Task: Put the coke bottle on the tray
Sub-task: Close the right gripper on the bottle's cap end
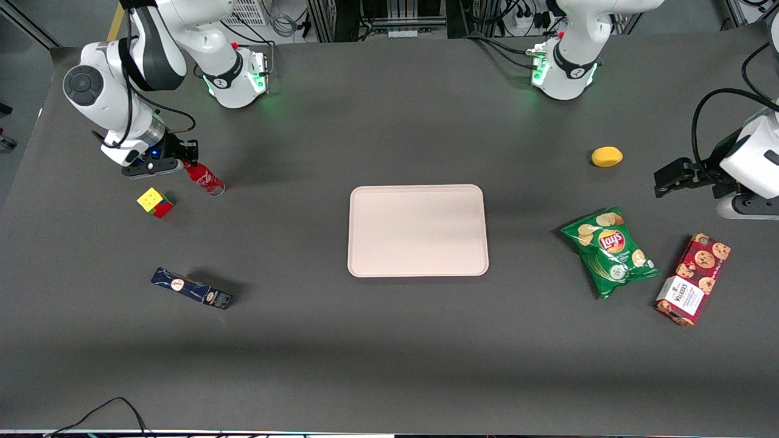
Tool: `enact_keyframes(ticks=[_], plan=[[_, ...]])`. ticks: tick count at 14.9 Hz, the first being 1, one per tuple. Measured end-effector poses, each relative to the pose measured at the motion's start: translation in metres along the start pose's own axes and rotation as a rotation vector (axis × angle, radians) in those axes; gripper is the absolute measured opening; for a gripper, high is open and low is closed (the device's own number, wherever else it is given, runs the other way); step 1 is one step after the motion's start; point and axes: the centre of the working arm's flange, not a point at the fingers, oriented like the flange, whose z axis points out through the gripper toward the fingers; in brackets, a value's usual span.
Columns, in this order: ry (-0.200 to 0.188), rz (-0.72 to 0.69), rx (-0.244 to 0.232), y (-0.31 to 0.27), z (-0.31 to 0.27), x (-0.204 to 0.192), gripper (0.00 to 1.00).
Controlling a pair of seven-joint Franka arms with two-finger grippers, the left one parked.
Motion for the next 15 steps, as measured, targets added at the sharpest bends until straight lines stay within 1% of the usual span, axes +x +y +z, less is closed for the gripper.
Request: enact_keyframes(ticks=[7,9,12,15], plan=[[-0.004,0.000,0.000,0.000,-0.001,0.000,0.32],[-0.007,0.003,-0.003,0.002,-0.009,0.004,0.32],[0.007,0.011,-0.015,0.010,-0.041,0.019,0.32],[0.034,0.007,-0.023,0.010,-0.086,0.037,0.32]])
